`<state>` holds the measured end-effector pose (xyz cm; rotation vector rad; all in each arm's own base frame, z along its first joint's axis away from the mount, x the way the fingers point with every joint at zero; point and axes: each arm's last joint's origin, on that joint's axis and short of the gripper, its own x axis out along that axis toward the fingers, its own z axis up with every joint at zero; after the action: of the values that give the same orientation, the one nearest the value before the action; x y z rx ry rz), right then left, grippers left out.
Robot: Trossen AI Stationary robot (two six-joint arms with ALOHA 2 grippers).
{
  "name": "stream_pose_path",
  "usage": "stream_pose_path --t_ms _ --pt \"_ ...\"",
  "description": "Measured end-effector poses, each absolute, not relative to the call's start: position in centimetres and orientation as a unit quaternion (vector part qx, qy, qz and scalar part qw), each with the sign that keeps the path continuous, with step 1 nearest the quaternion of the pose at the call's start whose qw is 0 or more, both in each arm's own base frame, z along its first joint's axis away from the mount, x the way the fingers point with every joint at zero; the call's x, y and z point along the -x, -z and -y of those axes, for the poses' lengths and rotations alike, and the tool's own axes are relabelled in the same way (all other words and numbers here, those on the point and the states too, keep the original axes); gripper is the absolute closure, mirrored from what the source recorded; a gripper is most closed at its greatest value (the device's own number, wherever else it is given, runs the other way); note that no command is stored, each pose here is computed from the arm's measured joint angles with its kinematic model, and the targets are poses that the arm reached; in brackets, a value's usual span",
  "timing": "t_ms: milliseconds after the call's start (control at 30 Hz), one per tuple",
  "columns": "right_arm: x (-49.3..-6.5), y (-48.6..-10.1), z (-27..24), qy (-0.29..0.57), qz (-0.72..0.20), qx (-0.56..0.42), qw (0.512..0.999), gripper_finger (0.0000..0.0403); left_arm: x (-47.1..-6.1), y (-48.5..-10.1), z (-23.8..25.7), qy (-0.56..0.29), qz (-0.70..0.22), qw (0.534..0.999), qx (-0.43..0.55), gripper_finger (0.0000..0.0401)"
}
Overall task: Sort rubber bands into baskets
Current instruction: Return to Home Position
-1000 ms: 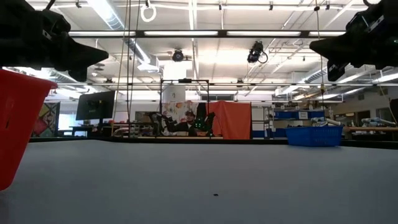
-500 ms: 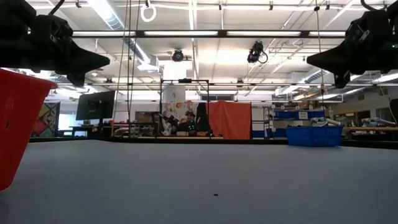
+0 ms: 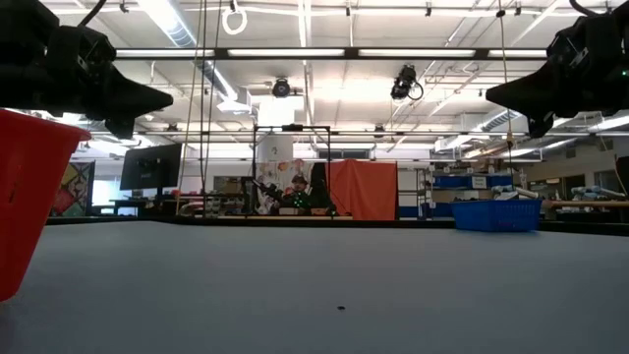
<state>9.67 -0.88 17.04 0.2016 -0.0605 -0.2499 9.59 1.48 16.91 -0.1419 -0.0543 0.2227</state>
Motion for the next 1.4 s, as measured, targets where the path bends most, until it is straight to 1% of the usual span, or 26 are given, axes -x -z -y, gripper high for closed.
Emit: stream_pose_path --t_ms 267,500,700,1400 --pt "-9.88 -16.78 0.84 0.117 0.012 -0.090 0.989 0.0379 -9.64 -16.74 -1.48 -0.109 0.022 0.988 0.108 0.0382" --pt "-9.94 -16.76 0.70 0.092 0.008 -0.091 0.992 0.0378 -9.63 -16.95 -1.49 -0.110 0.033 0.988 0.108 0.0382" --pt "-9.94 -16.76 0.69 0.092 0.009 -0.091 0.992 0.0376 -9.61 -17.33 -1.49 -0.108 0.053 0.987 0.107 0.0382" --pt "-9.94 -16.76 0.69 0.092 0.009 -0.091 0.992 0.0375 -9.60 -17.36 -1.49 -0.108 0.054 0.987 0.107 0.0382"
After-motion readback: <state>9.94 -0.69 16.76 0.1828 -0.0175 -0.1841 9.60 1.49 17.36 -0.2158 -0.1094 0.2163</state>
